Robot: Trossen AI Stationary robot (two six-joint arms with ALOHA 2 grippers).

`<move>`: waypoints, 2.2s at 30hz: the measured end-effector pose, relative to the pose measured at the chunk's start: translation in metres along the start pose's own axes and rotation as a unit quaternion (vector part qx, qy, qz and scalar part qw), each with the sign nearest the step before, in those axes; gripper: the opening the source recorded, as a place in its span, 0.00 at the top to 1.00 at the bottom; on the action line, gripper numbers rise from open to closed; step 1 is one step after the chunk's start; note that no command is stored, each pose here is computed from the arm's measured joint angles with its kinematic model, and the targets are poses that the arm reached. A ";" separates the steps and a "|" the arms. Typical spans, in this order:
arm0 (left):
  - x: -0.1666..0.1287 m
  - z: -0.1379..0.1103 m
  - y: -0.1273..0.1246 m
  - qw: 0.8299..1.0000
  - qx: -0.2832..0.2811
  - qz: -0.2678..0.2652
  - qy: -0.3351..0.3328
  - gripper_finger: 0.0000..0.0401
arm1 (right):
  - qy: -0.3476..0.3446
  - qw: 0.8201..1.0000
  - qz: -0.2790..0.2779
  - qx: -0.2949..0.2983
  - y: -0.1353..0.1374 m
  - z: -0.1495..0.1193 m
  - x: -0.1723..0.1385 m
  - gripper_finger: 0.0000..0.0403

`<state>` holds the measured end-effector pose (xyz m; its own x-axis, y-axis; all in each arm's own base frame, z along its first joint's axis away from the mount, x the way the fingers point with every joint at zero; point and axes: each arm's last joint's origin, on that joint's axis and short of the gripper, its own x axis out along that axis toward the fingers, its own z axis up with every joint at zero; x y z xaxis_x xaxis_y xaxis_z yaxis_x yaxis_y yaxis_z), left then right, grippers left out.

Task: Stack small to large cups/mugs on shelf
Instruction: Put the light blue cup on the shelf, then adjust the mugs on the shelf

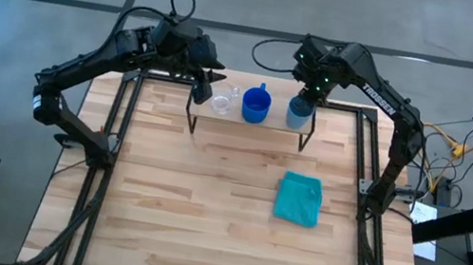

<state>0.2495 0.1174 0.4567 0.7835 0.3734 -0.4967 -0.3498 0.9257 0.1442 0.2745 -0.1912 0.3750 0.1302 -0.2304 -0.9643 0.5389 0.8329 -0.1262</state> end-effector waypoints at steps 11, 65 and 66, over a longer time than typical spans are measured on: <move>0.000 0.000 0.000 1.000 0.000 0.000 0.000 0.73 | -0.032 0.999 -0.016 -0.013 -0.001 0.006 0.000 0.75; 0.006 -0.002 -0.001 0.998 -0.062 -0.006 -0.001 0.73 | -0.217 0.969 0.069 -0.099 0.065 0.049 -0.002 0.73; 0.006 -0.002 -0.001 0.998 -0.062 -0.006 -0.001 0.73 | -0.214 0.970 0.059 -0.102 0.065 0.050 0.001 0.73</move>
<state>0.2536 0.1185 0.4523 0.7888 0.3626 -0.4963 -0.4010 0.9155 0.0317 0.3513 -0.1621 0.3778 0.5382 -0.2791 -0.7952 0.3288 0.9383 -0.1068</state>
